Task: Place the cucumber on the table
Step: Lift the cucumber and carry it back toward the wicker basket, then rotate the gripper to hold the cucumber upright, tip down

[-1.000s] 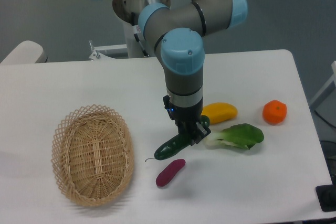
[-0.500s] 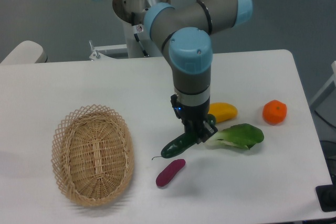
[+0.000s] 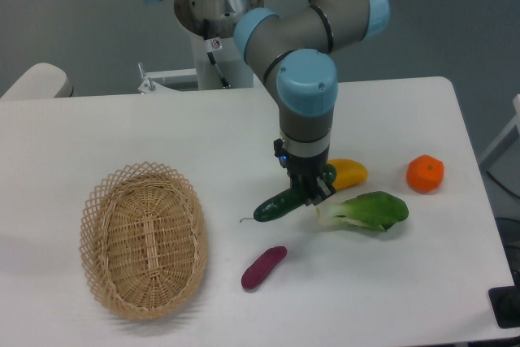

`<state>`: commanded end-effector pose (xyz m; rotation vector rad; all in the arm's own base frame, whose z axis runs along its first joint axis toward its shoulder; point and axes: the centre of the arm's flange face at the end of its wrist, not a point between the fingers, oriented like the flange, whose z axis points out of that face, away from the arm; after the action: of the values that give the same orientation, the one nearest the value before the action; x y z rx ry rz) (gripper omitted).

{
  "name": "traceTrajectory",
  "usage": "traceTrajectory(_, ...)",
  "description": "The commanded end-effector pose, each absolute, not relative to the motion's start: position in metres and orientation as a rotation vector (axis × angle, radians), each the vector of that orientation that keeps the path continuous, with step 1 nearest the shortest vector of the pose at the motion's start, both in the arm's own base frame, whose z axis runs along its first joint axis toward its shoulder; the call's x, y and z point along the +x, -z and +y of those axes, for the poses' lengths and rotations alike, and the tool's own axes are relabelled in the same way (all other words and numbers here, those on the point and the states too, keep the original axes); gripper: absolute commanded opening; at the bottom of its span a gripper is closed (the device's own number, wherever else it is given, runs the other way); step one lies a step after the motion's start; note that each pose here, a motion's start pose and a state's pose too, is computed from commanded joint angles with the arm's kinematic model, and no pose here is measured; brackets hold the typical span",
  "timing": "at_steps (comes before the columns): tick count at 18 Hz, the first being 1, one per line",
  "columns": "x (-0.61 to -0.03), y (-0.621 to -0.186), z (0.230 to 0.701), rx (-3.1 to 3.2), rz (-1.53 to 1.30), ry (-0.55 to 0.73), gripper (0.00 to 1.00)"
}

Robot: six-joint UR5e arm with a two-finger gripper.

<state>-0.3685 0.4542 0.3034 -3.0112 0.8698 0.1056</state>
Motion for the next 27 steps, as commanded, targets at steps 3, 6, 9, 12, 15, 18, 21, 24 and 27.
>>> traceTrajectory(3,-0.353,-0.290,0.444,-3.051,0.769,-0.057,0.25)
traceTrajectory(6,-0.340,-0.270,0.443,-3.111,0.568,0.004,0.25)
traceTrajectory(9,-0.323,-0.258,0.459,-3.146,0.369,0.021,0.26)
traceTrajectory(12,-0.313,-0.244,0.478,-3.144,0.225,-0.026,0.27)
traceTrajectory(15,-0.313,-0.236,0.480,-3.150,0.186,-0.019,0.28)
traceTrajectory(18,-0.318,-0.231,0.479,-3.155,0.189,-0.013,0.30)
traceTrajectory(21,-0.327,-0.230,0.475,-3.156,0.165,-0.009,0.30)
traceTrajectory(24,-0.326,-0.224,0.472,-3.165,0.161,0.008,0.31)
traceTrajectory(27,-0.326,-0.217,0.473,-3.172,0.164,0.021,0.35)
